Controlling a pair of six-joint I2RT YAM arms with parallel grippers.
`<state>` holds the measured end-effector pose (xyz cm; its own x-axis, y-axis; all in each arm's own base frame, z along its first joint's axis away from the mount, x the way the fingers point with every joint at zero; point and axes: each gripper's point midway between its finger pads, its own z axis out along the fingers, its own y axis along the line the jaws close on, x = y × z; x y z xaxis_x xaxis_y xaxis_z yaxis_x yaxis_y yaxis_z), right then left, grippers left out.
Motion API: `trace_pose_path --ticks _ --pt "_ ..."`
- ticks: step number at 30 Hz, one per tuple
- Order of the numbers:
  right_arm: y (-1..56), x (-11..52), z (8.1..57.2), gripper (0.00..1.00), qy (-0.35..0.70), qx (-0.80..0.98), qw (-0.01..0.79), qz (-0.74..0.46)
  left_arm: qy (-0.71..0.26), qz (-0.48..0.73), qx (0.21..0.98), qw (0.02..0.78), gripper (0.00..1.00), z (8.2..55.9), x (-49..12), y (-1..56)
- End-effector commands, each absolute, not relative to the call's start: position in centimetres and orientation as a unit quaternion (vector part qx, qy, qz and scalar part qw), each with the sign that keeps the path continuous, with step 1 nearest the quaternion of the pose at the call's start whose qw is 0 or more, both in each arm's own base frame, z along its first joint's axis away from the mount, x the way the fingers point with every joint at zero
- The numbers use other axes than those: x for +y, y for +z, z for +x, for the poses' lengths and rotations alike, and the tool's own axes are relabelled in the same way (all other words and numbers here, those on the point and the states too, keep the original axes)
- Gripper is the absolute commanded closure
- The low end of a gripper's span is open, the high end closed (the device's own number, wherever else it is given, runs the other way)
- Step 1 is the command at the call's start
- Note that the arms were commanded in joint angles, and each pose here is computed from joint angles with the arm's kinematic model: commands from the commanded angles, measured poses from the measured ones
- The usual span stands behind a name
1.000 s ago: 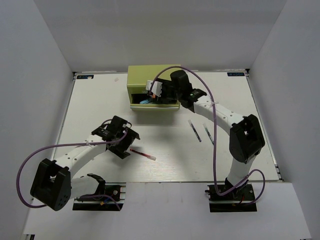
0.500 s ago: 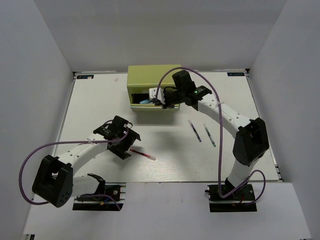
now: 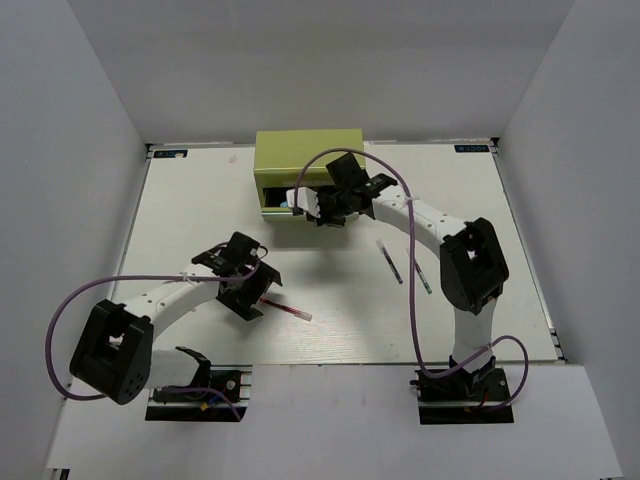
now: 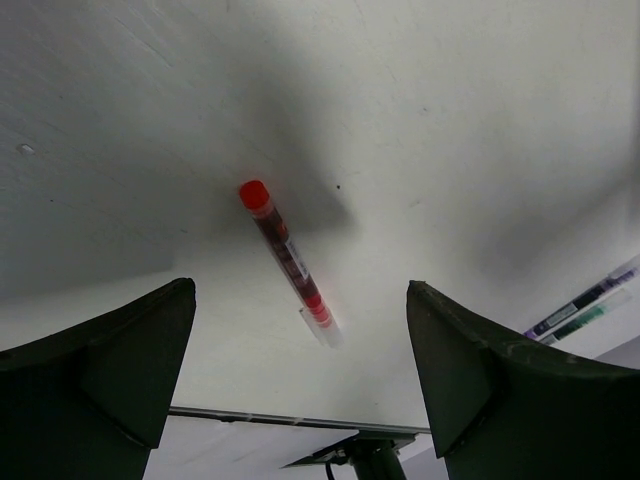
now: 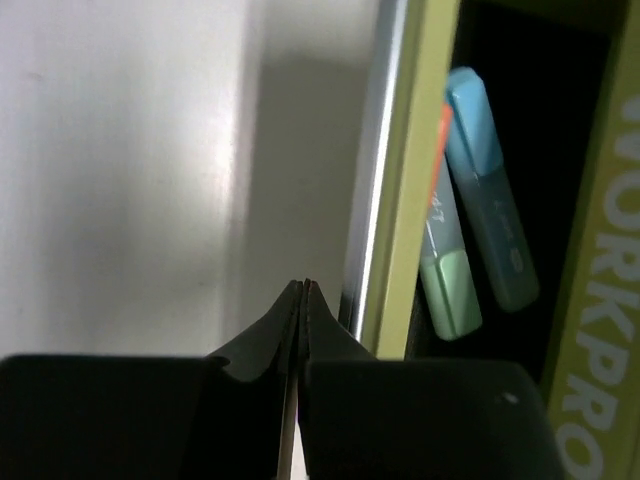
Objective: Sort the stationery into containers
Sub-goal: Close the drawer in the storage box, then open the drawer in the storage box.
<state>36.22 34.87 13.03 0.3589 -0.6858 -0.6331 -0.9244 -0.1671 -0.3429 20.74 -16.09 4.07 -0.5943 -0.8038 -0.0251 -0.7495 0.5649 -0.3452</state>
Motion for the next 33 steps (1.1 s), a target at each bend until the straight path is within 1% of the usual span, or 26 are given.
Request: trace_pose_path --ticks 1,2,4,5,9,13,17,18,19,21,22,23,24,25,26,27,28,29,31,32,33 --pt "15.4 34.6 41.9 1.0 0.065 0.592 0.424 -0.683 -0.152 -0.443 0.879 0.086 0.05 20.8 -16.4 4.1" --pt "16.3 34.9 43.3 1.0 0.053 0.596 0.45 -0.663 -0.152 -0.448 0.877 0.084 0.06 21.0 -16.5 4.2" --pt "16.0 34.1 45.2 1.0 0.012 0.622 0.46 -0.634 -0.146 -0.449 0.878 0.08 0.06 21.2 -16.6 3.9" --pt "16.8 34.4 46.0 1.0 0.004 0.62 0.476 -0.623 -0.143 -0.449 0.878 0.078 0.06 21.3 -16.7 4.0" --pt "17.6 33.6 48.3 1.0 -0.039 0.64 0.491 -0.59 -0.14 -0.449 0.88 0.07 0.06 21.4 -17.0 3.6" --pt "17.9 33.5 49.2 1.0 -0.053 0.648 0.498 -0.574 -0.159 -0.443 0.879 0.082 0.06 22.3 -17.7 4.2" --pt "18.1 33.0 49.5 1.0 -0.06 0.656 0.502 -0.56 -0.204 -0.409 0.878 0.143 0.06 24.8 -18.4 7.1" --pt "17.3 32.9 48.6 1.0 -0.042 0.658 0.481 -0.578 -0.225 -0.389 0.878 0.165 0.07 25.7 -18.8 8.0" --pt "18.2 33.1 47.6 1.0 -0.027 0.651 0.482 -0.586 -0.24 -0.378 0.876 0.181 0.07 26.3 -19.1 8.7" --pt "17.6 34.5 43.1 1.0 0.079 0.612 0.458 -0.64 -0.29 -0.356 0.859 0.226 0.11 28.1 -20.0 11.0" --pt "19.5 35.2 40.6 1.0 0.127 0.578 0.465 -0.658 -0.301 -0.346 0.858 0.232 0.16 28.3 -20.4 10.9" --pt "19.8 35.4 39.5 1.0 0.14 0.556 0.468 -0.672 -0.325 -0.342 0.849 0.239 0.21 28.8 -20.7 11.7" --pt "21.1 35.1 36.4 0.93 0.18 0.528 0.475 -0.681 -0.337 -0.338 0.845 0.242 0.28 29.2 -21.1 11.7" --pt "22.2 35.5 36.3 0.84 0.182 0.51 0.497 -0.678 -0.357 -0.335 0.832 0.261 0.38 30.5 -21.4 12.6" --pt "22.8 35.4 36.1 0.73 0.186 0.509 0.506 -0.671 -0.362 -0.332 0.832 0.258 0.42 30.8 -21.8 12.3" --pt "24.0 35.0 35.4 0.52 0.187 0.507 0.518 -0.664 -0.369 -0.33 0.828 0.264 0.46 31.7 -22.3 12.9" --pt "24.4 34.6 35.9 0.4 0.175 0.518 0.526 -0.651 -0.369 -0.329 0.831 0.257 0.51 32.5 -22.9 11.9" --pt "25.8 34.9 36.5 0.32 0.165 0.51 0.548 -0.642 -0.375 -0.325 0.829 0.256 0.58 33.1 -23.4 11.9" --pt "27.1 34.3 37.7 0.26 0.136 0.52 0.565 -0.627 -0.399 -0.32 0.816 0.269 0.58 34.6 -24.4 12.6" --pt "27.5 33.8 38.4 0.25 0.121 0.527 0.569 -0.62 -0.402 -0.319 0.814 0.271 0.46 35.4 -24.8 12.3" --pt "27.6 33.8 38.5 0.25 0.112 0.528 0.572 -0.618 -0.407 -0.325 0.808 0.276 0.4 36.0 -25.0 12.3"
